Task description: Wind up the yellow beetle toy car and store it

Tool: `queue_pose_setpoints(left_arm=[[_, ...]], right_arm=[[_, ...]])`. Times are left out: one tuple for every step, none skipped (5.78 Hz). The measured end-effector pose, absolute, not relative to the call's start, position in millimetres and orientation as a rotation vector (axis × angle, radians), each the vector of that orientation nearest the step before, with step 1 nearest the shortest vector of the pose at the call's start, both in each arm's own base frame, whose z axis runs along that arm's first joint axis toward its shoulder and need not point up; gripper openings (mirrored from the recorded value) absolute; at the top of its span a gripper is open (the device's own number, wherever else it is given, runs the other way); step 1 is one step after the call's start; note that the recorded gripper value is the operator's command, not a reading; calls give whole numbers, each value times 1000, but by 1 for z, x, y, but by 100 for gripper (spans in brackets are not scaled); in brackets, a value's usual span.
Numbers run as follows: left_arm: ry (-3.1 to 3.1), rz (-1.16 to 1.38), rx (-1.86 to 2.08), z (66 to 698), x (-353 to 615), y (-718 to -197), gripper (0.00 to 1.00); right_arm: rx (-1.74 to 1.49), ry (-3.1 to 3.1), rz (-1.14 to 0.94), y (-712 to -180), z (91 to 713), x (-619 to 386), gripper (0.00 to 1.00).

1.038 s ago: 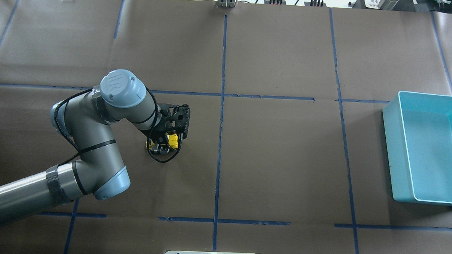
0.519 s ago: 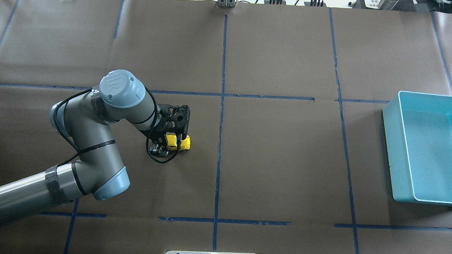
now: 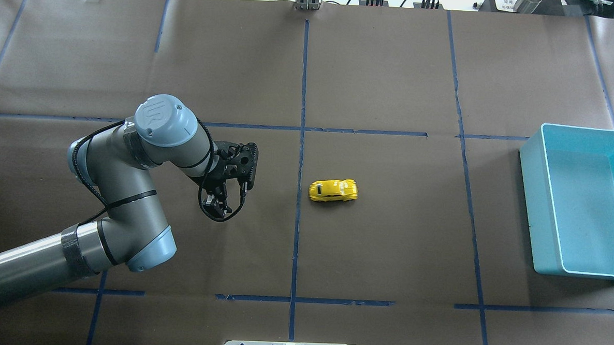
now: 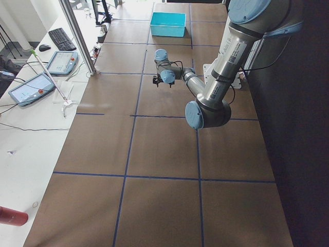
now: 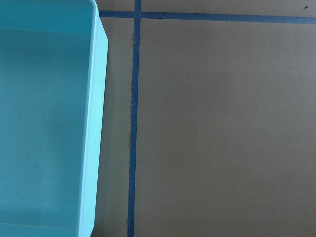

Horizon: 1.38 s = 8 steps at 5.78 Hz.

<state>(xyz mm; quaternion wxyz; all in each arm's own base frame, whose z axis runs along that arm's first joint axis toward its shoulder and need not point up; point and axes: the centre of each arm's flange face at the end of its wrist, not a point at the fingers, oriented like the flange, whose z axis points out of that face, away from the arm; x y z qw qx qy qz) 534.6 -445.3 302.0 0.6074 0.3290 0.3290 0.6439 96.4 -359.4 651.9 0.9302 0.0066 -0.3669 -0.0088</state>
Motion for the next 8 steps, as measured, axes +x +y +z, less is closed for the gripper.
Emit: queue_pose_setpoints(left_arm=[[755,1479,762,302,528,-450,100],[736,1457,729,310,512,-459,100],[702,1414,663,323,485,-474,100],[661,1347,587,335,448,-497,100],[631,1281,533,350,412,-516,100],[615,1211,493,369,370,-534,100],[631,1138,436,395,328,-550,100],[672,1065,372,420,288,-561,100]], right_arm=[[11,-751,-17,-359,653,96,100],[10,-752,-17,-358,654,96,100],[10,-751,-17,-359,654,96,100],[11,-751,-17,-359,653,96,100],[11,-751,-17,-359,653,96,100],[10,-752,-17,-359,654,96,100],[9,-752,-16,-358,654,96,100],[11,-752,-17,-359,653,96,100]])
